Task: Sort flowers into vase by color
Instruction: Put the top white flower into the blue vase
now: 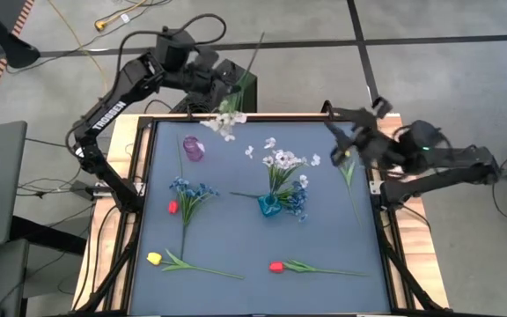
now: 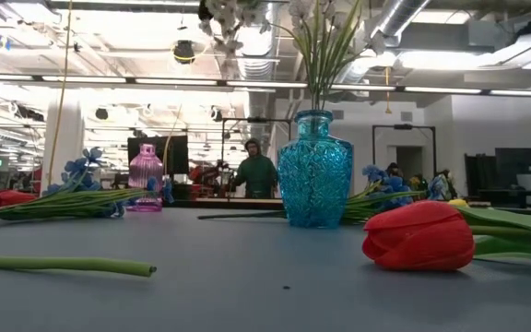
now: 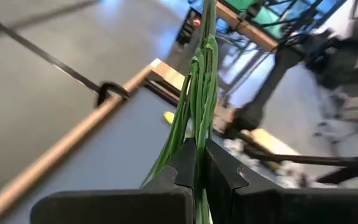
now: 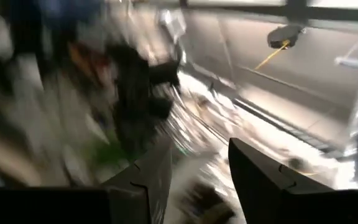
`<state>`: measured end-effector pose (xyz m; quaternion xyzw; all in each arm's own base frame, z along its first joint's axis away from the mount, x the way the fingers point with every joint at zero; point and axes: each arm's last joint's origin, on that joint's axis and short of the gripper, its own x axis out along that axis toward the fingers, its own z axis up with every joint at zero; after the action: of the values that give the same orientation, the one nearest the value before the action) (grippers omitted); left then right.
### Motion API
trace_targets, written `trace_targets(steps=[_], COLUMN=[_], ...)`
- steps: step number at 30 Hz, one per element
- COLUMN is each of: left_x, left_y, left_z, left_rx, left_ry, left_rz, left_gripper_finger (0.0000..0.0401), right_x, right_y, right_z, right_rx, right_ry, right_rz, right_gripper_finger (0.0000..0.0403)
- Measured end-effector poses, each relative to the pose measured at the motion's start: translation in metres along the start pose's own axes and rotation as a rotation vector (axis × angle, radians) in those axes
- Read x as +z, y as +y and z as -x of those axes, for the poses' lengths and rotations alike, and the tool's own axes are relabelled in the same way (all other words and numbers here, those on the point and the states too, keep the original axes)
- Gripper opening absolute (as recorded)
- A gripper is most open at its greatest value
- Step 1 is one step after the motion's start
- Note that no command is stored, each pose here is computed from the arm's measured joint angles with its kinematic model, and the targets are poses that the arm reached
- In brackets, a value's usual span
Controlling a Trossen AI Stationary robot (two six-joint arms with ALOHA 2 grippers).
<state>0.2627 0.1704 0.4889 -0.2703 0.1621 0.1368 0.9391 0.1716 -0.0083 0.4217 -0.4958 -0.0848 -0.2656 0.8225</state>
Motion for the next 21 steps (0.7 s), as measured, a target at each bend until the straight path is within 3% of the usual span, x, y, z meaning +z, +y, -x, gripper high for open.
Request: trace_targets(steps=[5, 9, 14, 21], left_x=[-0.004, -0.004, -0.005, -0.006], left_y=[0.003, 0.003, 0.000, -0.002], left_z=[0.001, 0.001, 0.000, -0.002], left_rx=[-0.068, -0.127, -0.142, -0.143], left_ry=[0.081, 0.118, 0.133, 0.141], left_rz=[0.218, 0.299, 0.348, 0.391], left_gripper_finger=[0.0002, 0.0002, 0.0002, 0.0002], right_x=[-0.021, -0.041, -0.059, -0.076], right_y=[0.018, 0.024, 0.027, 0.032], right_z=[-0.030, -0.052, -0.077, -0.109], right_rx=[0.048, 0.079, 0.104, 0.134], right_ry=[0.119, 0.226, 0.293, 0.340], right_rz=[0.476, 0.728, 0.875, 0.910], right_gripper_finger=[0.0183, 0.0183, 0.0183, 0.0183])
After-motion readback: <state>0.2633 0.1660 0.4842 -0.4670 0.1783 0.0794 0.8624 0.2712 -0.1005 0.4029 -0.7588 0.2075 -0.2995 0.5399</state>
